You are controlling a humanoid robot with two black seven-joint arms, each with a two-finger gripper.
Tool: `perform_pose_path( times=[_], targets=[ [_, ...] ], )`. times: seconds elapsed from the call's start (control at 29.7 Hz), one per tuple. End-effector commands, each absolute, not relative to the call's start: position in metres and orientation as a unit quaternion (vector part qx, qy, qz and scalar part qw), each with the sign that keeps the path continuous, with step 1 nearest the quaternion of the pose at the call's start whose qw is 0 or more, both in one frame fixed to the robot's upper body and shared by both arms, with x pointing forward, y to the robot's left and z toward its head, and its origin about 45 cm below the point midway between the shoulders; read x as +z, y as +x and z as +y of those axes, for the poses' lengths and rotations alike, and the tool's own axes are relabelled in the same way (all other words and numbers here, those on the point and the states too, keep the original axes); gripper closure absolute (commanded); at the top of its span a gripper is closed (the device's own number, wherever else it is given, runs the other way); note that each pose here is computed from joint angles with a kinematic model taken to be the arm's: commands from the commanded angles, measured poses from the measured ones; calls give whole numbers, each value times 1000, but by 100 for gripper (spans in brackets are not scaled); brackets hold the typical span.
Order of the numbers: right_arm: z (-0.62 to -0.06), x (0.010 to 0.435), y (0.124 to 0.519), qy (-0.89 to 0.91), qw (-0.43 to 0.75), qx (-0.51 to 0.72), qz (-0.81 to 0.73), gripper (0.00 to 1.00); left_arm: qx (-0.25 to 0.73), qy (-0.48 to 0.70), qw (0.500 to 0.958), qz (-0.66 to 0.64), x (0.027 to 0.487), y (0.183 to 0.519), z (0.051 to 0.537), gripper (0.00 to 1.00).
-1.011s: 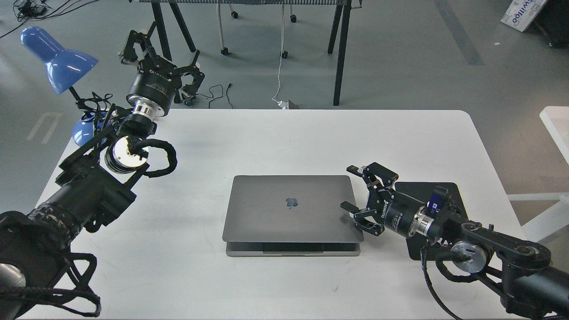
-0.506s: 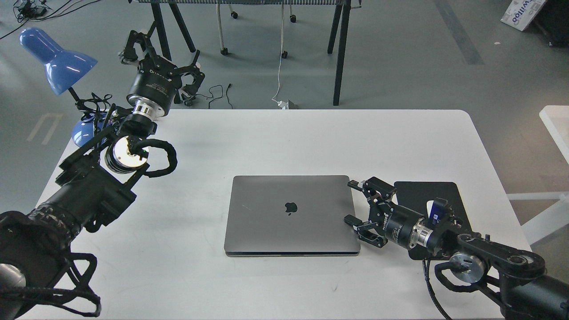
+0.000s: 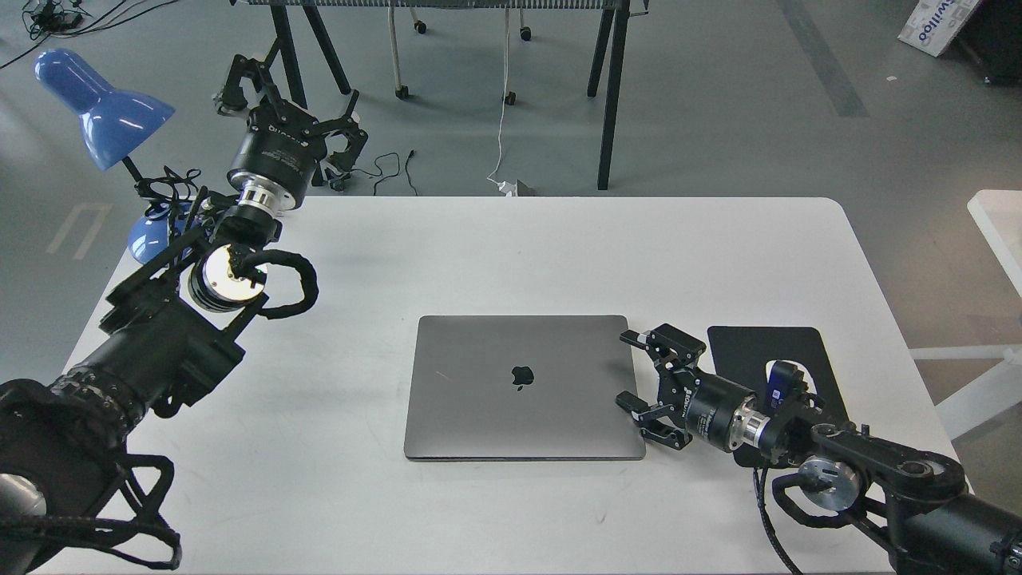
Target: Close notebook with right arm
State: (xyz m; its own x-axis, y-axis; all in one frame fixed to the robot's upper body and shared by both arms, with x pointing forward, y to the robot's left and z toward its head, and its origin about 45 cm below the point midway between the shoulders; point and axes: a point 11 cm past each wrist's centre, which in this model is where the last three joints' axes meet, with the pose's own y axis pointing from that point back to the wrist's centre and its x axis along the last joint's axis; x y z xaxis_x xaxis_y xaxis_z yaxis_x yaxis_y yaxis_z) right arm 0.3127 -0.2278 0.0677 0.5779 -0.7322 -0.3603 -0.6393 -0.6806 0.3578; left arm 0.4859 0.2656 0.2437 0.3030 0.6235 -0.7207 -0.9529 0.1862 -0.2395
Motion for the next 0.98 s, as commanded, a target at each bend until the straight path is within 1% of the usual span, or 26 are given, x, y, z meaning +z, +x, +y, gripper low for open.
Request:
perform_pose_path(
  times=[0.0,0.13,0.24,0.3,0.4,0.61,0.74,0.94],
  targets=[
    [-238,93,337,878,46,-229,-417,0,539,-341,731,241,244,486,266,0],
    [-263,140,375,859,-48,-202,-468,0,539,-341,731,241,244,486,266,0],
    [-293,180,403,828,-126,-177,-517,0,539,-341,731,241,244,486,266,0],
    [-307,199,414,811,-163,-168,-536,0,539,-341,731,241,244,486,266,0],
    [-314,223,432,795,-200,-175,-544,0,539,-341,731,241,244,486,266,0],
    [-345,242,462,739,-267,-205,-584,0,539,-342,731,242,244,486,266,0],
    [-325,244,473,731,-291,-221,-576,0,539,-342,731,242,244,486,266,0],
    [-323,253,478,733,-294,-215,-575,0,539,-342,731,242,244,486,266,0]
  ],
)
